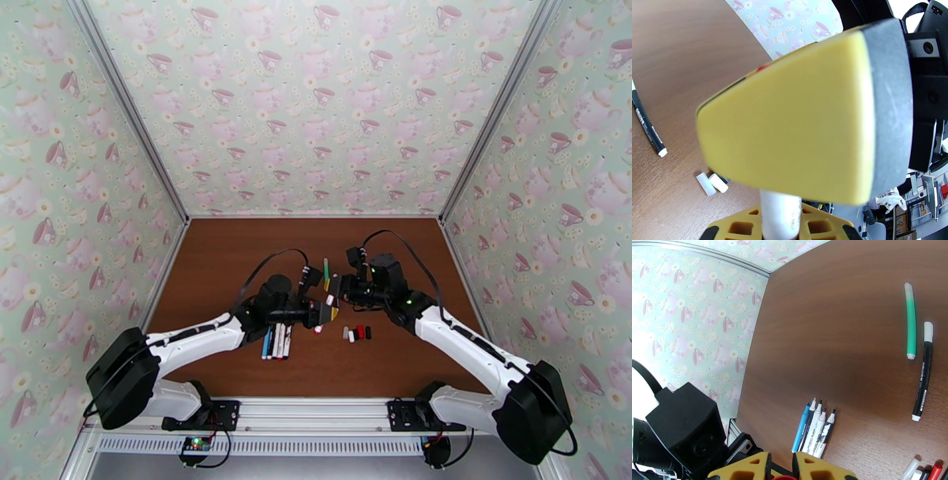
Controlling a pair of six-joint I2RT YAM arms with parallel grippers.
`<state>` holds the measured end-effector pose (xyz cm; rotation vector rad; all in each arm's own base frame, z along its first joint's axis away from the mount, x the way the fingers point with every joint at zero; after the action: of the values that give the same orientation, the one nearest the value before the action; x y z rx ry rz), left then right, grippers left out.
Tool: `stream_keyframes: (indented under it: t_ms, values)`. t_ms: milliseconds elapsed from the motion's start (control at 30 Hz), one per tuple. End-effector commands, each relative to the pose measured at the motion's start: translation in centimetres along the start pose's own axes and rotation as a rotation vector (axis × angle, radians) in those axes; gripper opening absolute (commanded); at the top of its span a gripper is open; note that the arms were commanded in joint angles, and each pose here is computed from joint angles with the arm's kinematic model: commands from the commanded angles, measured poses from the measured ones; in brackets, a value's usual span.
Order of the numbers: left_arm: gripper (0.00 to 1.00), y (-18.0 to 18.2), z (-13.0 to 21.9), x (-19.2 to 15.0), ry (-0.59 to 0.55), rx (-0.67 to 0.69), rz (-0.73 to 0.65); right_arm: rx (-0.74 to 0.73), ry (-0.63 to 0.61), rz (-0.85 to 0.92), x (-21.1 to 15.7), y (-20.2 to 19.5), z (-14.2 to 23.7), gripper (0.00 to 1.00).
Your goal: Open the pen caps
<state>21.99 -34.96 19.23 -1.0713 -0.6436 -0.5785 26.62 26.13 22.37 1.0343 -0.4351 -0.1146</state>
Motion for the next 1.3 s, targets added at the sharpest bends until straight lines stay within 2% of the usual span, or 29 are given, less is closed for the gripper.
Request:
stream_keyframes:
  t_ms: [0, 233, 367, 533, 633, 800, 967, 1133, 1267]
  values:
    - [0.13, 0.5, 0.1, 0.1, 0.021, 0.051, 0.001, -0.033, -0.047, -0.019, 0.4, -0.5, 0.5, 0.15]
    - [0.13, 0.1, 1.0, -1.2, 0.058, 0.044, -0.042, -0.02, -0.115, -0.034, 1.5, 0.3, 1.4, 0.13]
    - [0.13, -1.6, 1.9, -1.3, 0.063, -0.059, -0.038, 0.022, -0.134, 0.01, 1.9, 1.6, 2.3, 0.13]
    - [0.11, -2.9, 2.8, -1.3, 0.087, -0.108, -0.055, 0.123, -0.146, 0.054, 2.5, 3.3, 3.9, 0.12]
    - [0.11, -2.4, 2.7, -1.7, 0.106, -0.047, -0.074, 0.133, -0.176, 0.057, 2.9, 3.7, 4.6, 0.12]
    - [0.1, -1.4, 2.3, -2.3, 0.128, 0.136, -0.163, -0.025, -0.261, -0.011, 4.2, 1.4, 5.4, 0.11]
    - [0.11, -1.6, 2.3, -2.6, 0.148, 0.26, -0.265, -0.062, -0.301, -0.049, 4.9, 0.6, 5.8, 0.11]
    - [0.12, -2.3, 2.0, -3.0, 0.17, 0.268, -0.307, -0.087, -0.334, -0.06, 5.6, 0.3, 6.4, 0.1]
    - [0.11, -2.9, 2.1, -2.9, 0.145, 0.199, -0.259, -0.066, -0.312, -0.035, 5.5, 0.4, 6.5, 0.1]
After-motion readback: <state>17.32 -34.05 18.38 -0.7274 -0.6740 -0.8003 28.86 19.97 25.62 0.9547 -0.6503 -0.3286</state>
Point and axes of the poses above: each hand's point on the last joint's axis, 136 mm out from that joint toward the fingers, its own z axis back along the fingers, its own y axis along the line the jaws close on, x = y × z, the point moved 1 cm from there along z, back along the fingers, and after that the axes turned 10 degrees about -z, right-handed, at the moved point
